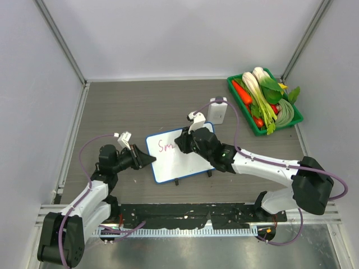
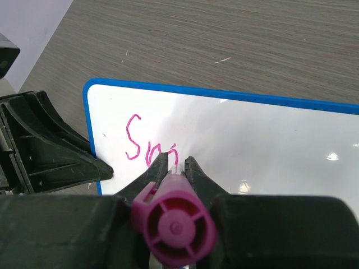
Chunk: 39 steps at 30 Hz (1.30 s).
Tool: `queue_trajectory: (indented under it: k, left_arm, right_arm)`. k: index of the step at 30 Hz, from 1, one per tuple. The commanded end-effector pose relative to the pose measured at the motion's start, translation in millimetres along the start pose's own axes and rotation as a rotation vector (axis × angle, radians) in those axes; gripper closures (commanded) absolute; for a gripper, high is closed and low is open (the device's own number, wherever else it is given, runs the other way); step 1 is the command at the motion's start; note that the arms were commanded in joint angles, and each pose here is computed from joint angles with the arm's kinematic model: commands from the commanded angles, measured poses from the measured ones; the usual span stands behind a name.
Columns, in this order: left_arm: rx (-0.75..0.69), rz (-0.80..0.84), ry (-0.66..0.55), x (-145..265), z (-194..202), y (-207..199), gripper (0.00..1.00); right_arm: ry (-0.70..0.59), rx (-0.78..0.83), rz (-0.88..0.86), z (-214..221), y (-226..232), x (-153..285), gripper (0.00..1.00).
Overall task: Write a sentence on the whiteboard
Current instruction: Write with the whiteboard marker on the whiteboard.
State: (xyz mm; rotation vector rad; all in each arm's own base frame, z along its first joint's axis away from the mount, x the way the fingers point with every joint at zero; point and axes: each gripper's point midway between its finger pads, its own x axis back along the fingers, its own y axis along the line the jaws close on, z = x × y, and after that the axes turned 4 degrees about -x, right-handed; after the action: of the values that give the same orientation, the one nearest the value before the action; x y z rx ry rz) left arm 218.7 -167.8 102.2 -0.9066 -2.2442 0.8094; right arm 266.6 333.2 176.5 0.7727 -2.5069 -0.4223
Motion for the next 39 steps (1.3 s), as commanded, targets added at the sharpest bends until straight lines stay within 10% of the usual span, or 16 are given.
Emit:
queue_trajectory:
  k: [1,39]
  left_arm:
    - [-0.046,0.012,-0.031,-0.3,-8.2,-3.4,1.00]
    - [-0.045,0.011,-0.030,-0.6,-8.4,-3.2,1.00]
  right_arm:
    - [-0.003,0.009,0.023,0.5,-7.7,4.5,0.99]
    - [-0.114,0.001,0.024,-41.2,5.8,-0.5,0.99]
